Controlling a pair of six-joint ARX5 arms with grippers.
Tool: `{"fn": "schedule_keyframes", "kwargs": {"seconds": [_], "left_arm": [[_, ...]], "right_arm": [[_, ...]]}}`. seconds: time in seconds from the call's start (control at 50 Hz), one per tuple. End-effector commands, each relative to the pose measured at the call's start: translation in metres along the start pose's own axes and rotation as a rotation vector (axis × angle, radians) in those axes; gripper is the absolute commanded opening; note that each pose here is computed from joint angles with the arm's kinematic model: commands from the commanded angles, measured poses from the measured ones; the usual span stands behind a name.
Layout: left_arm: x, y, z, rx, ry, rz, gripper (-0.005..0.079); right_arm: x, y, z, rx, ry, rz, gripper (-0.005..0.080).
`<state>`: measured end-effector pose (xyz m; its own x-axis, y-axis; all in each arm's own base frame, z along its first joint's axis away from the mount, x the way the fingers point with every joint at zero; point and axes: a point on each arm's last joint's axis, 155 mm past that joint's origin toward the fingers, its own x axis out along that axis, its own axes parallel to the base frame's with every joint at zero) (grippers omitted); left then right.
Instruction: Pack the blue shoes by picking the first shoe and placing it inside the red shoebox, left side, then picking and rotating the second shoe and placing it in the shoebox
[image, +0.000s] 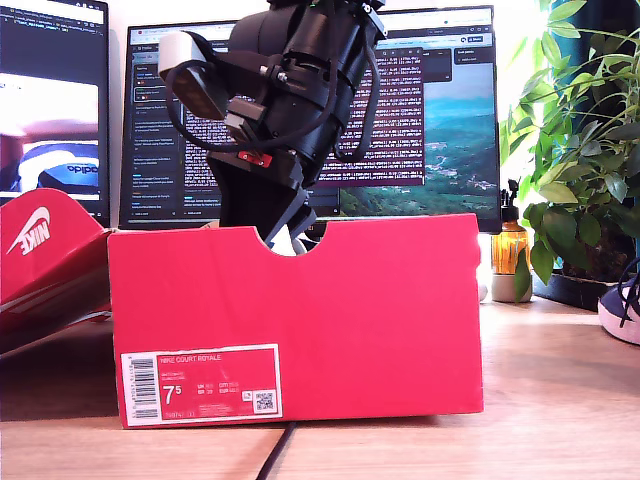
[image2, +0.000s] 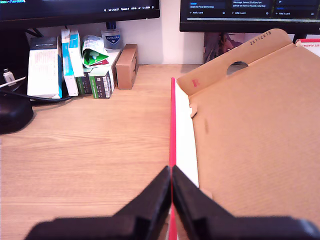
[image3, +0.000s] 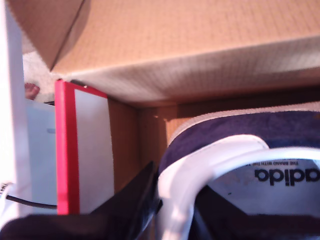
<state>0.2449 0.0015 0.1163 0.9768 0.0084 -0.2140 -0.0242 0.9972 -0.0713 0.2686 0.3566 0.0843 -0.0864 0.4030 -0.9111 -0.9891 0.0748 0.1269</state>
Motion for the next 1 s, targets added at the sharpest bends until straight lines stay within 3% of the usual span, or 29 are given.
{"fn": "schedule_keyframes", "kwargs": {"seconds": [0.0,0.4,0.74,0.98], "left_arm": [[0.004,0.000,-0.014,-0.003,0.021,-0.001,-0.0011],[0.004,0.000,-0.014,-0.003,0.022,-0.001,-0.0011],[0.004,0.000,-0.014,-0.003,0.022,-0.001,-0.0011],[0.004,0.000,-0.014,-0.003,0.021,-0.001,-0.0011]], "right_arm": [[-0.008,-0.003,0.013,-0.047,-0.030,-0.036,-0.0011],[0.026,0.006,0.018,-0.081,-0.005,-0.006,-0.0011],[0.028,-0.001,0.027,-0.098,-0.021,-0.054,-0.0004],[0.028,-0.010,0.020,-0.101,0.031,-0.123,0.0271]]}}
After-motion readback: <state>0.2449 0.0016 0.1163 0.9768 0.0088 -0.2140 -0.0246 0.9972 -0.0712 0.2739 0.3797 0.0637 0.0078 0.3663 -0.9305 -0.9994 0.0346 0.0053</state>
